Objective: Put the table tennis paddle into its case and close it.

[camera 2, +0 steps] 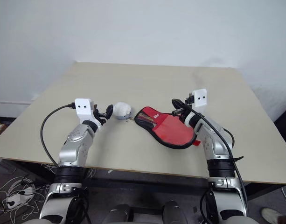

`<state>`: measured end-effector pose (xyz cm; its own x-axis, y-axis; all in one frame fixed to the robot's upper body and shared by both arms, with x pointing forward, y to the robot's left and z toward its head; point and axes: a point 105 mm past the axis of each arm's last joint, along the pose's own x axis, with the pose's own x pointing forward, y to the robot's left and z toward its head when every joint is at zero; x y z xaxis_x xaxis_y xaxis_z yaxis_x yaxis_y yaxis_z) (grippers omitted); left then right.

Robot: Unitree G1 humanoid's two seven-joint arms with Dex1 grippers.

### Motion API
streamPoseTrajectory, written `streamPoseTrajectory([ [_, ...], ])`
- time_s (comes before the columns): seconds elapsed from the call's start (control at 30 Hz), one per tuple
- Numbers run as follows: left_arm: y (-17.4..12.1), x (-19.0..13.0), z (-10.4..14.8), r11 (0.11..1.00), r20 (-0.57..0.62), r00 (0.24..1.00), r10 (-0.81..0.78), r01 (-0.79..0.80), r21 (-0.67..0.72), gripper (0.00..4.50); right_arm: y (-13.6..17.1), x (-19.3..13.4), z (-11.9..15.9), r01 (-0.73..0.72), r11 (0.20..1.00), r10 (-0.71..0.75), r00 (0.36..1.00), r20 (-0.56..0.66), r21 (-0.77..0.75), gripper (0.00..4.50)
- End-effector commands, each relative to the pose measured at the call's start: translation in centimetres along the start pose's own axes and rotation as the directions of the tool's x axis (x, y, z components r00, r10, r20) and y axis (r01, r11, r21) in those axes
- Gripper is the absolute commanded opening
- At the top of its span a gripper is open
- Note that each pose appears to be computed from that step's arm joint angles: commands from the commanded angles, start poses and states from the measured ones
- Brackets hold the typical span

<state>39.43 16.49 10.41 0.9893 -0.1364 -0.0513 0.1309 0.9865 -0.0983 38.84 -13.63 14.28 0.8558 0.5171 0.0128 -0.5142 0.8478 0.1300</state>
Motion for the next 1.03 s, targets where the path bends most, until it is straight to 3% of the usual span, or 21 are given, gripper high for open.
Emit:
streamPoseTrajectory([
  [0.03, -1.2, 0.3, 1.5, 1.000, 0.058, 0.998, -0.027, 0.027, 0.005, 3.88, 0.0, -0.3, 2.4, -0.001, 0.999, 0.003, 0.998, 0.060, -0.039, 0.00],
  [0.33, -0.8, 1.4, 0.9, 1.000, 0.047, 0.999, -0.019, 0.020, -0.007, 3.88, -0.1, -1.1, 2.4, 0.036, 0.997, -0.033, 0.998, 0.052, -0.061, 0.00],
  [0.43, 0.0, 1.4, 2.2, 1.000, 0.073, 0.997, -0.020, 0.020, -0.001, 3.88, 0.9, -0.9, 3.6, 0.014, 0.998, -0.009, 0.997, 0.083, -0.060, 0.00],
  [0.57, 2.2, 1.0, 1.8, 0.998, 0.055, 0.997, 0.061, -0.062, 0.018, 3.88, 0.4, -0.5, 1.9, 0.037, 0.999, -0.036, 0.999, 0.040, -0.027, 0.00],
  [0.73, 3.3, -0.4, 1.7, 0.994, 0.057, 0.993, 0.107, -0.108, 0.018, 3.88, 2.3, -0.3, 0.2, -0.021, 1.000, 0.021, 1.000, -0.005, 0.007, 0.00],
  [1.03, 2.3, -0.9, 2.0, 0.997, 0.031, 0.997, 0.066, -0.067, 0.040, 3.88, 3.3, 0.0, -0.6, -0.030, 0.999, 0.030, 0.999, -0.011, 0.039, 0.00],
])
